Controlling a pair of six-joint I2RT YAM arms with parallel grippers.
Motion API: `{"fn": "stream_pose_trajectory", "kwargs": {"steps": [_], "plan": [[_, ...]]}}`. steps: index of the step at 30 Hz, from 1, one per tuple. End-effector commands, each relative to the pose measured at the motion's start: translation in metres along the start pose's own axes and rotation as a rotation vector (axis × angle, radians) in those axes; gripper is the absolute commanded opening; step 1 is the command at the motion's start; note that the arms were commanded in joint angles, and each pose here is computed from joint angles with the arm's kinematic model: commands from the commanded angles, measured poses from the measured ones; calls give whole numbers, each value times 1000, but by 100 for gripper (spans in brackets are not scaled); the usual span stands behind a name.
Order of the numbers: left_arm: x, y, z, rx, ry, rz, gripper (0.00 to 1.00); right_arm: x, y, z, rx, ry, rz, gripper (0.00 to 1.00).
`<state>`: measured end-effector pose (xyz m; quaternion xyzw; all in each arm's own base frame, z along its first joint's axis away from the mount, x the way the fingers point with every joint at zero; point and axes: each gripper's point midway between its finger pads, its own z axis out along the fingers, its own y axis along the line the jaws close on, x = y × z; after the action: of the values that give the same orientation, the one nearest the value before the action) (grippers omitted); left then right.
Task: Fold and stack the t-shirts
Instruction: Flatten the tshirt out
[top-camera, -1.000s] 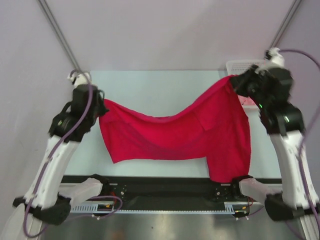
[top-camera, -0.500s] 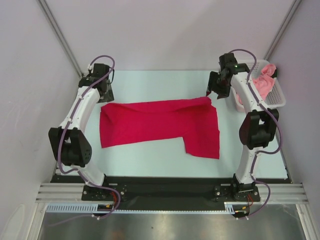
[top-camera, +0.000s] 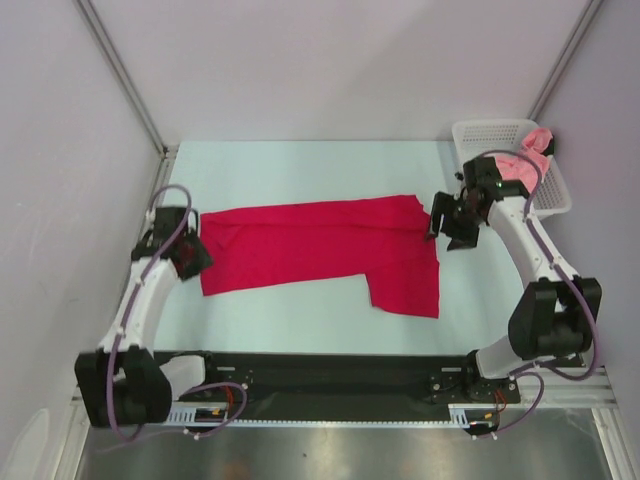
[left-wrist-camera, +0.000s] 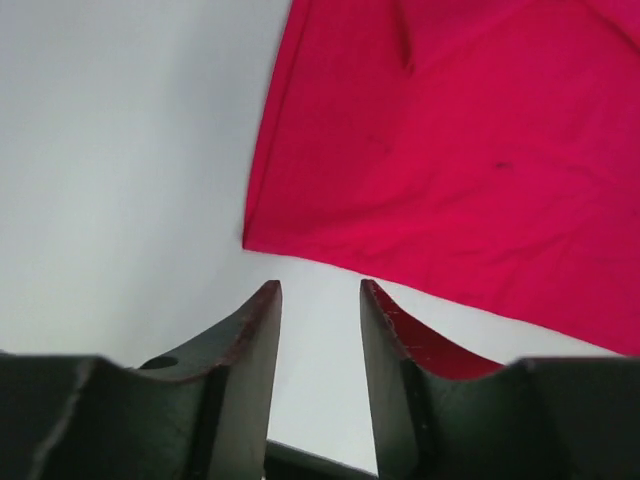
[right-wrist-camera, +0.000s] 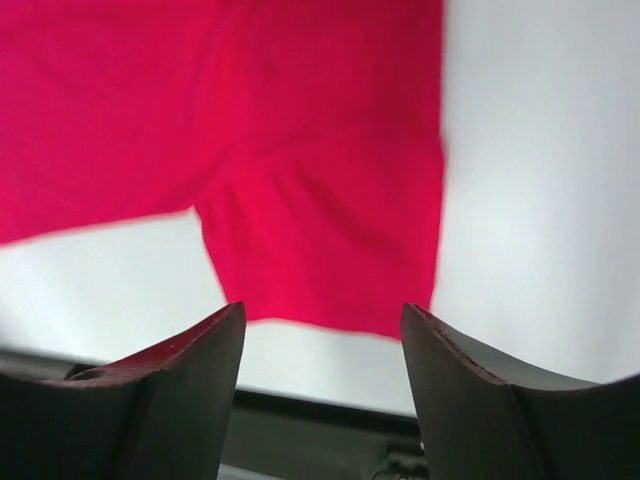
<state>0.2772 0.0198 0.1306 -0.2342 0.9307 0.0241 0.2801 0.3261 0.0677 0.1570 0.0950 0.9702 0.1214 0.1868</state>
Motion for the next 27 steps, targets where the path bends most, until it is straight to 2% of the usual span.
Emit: {"fn": "stream_pose_trajectory", "kwargs": {"steps": [1,3,6,10,13,15,20,27], "plan": [[46,-11,5,180,39,-289,44,32,26,-9,-186,22,21,68],[55,3,10,138,50,-373,58,47,32,-16,-235,30,42,67],[68,21,23,31,118,-426,72,69,31,-14,-263,45,46,67],[68,41,40,-39,129,-539,67,89,18,-5,-219,106,46,67],[61,45,51,-44,109,-581,63,88,19,-10,-228,94,38,67],[60,41,57,-25,132,-593,57,86,19,-12,-230,83,31,67],[63,34,75,0,201,-619,56,86,13,-12,-213,73,30,66],[62,44,78,-51,163,-644,47,95,0,-7,-198,85,54,66]]}}
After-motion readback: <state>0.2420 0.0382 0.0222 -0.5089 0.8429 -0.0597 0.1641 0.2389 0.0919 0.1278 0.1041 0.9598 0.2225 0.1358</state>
